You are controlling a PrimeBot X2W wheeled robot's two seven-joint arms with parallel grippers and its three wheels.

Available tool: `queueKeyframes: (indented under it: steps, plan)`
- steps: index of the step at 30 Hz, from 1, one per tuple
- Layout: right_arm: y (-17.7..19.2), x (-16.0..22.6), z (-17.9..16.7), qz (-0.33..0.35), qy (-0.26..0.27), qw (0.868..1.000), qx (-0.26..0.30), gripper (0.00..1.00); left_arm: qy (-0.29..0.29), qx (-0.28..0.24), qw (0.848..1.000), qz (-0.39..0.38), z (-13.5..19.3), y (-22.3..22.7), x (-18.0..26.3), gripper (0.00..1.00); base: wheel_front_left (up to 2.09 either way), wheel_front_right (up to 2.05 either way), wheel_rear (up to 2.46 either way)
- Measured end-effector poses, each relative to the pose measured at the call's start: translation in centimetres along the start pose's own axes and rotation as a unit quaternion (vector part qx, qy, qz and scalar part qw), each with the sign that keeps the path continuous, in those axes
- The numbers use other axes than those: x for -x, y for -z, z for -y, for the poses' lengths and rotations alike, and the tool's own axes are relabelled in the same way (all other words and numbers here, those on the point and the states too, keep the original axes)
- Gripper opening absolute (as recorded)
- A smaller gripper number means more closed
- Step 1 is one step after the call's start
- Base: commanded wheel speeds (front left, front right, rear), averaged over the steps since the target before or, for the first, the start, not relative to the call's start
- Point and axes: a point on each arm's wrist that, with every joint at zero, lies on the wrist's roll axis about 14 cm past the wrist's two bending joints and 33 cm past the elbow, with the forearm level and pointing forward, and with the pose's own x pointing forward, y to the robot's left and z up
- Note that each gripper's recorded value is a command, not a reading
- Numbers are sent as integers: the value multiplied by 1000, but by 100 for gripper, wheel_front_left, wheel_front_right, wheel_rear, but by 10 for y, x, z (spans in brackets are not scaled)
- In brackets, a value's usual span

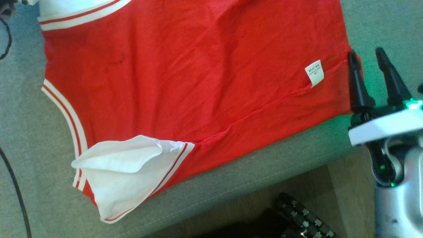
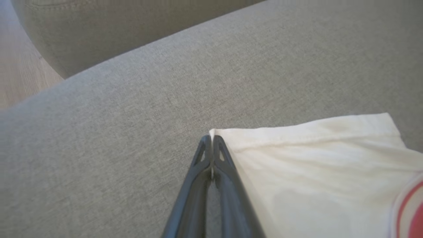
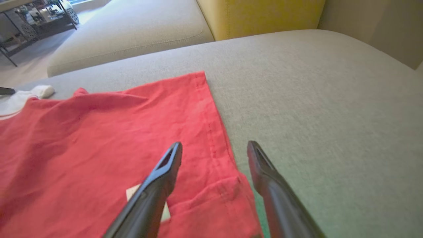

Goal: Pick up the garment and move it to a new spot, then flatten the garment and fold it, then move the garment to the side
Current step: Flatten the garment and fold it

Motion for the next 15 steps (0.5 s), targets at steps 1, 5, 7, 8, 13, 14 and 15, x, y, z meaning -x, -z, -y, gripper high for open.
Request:
queueKeyframes:
  steps: [1, 5, 7, 8, 13, 14, 15]
  plan:
    - [-2, -3, -3, 0, -5, 1000, -7, 100, 0, -1, 1000, 7, 0, -2, 0, 0, 0, 0, 0]
    - [-18, -32, -24, 1, -34, 999, -10, 100, -2, -3, 999, 38, -2, -11, 3, 0, 0, 0, 0]
    - [-29, -52, -34, -5, -45, 999, 3, 100, -5, -6, 999, 49, -4, -15, 5, 0, 0, 0, 0]
    - [-35, -62, -40, -8, -52, 999, 2, 100, -7, -7, 999, 52, -5, -17, 7, 0, 0, 0, 0]
    - [-47, -103, -57, -50, -58, 996, 41, 100, -11, -20, 998, 64, -9, -22, 12, 0, 0, 0, 0]
    - [-44, -108, -58, -67, -57, 995, 40, 100, -11, -20, 998, 66, -10, -22, 13, 0, 0, 0, 0]
    - [-40, -113, -59, -82, -56, 994, 39, 100, -9, -20, 997, 68, -9, -22, 13, 0, 0, 0, 0]
